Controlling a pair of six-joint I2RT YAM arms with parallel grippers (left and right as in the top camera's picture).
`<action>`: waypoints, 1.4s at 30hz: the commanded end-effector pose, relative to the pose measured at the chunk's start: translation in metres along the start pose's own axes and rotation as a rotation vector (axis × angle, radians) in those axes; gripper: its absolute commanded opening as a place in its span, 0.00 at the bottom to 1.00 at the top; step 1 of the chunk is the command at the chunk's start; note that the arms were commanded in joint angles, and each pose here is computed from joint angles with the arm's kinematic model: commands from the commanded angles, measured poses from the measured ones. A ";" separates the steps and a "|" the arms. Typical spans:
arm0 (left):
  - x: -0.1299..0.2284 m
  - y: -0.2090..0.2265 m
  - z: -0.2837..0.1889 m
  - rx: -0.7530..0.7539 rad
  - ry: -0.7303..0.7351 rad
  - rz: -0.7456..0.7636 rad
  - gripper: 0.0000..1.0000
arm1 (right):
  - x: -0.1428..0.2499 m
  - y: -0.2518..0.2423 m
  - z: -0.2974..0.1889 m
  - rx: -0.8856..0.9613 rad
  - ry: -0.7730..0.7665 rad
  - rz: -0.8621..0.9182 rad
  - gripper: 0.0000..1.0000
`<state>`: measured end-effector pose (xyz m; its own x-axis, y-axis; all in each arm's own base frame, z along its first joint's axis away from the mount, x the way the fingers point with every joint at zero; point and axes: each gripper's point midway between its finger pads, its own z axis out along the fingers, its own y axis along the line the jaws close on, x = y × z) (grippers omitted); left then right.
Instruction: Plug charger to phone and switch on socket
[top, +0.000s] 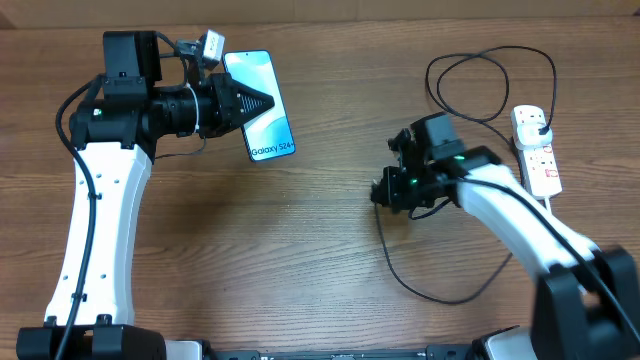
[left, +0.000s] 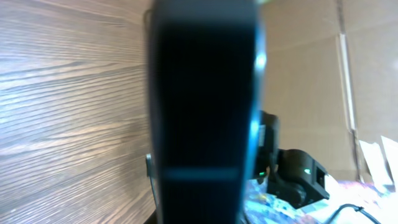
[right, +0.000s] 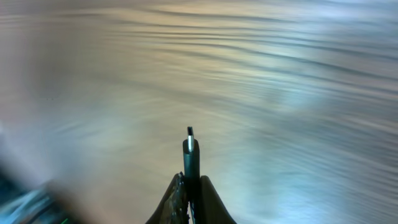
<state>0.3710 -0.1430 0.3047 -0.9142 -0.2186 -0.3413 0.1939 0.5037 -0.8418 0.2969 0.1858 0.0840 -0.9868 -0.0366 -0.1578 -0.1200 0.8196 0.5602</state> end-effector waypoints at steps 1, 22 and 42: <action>0.010 -0.043 -0.018 0.139 0.004 0.122 0.04 | 0.016 0.082 -0.042 -0.425 0.008 -0.241 0.04; 0.038 -0.099 -0.041 0.264 0.019 0.202 0.04 | 0.058 0.168 -0.114 -1.078 0.040 -0.570 0.04; 0.036 -0.125 -0.019 0.273 0.010 0.218 0.04 | 0.036 0.194 -0.144 -1.082 0.010 -0.627 0.04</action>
<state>0.3136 -0.1979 0.3957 -0.8515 -0.1126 -0.5121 0.4614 0.3030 -0.8339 0.2234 0.2609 0.2840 -0.7471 -0.2631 -0.6105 -0.5805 -0.1891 0.7920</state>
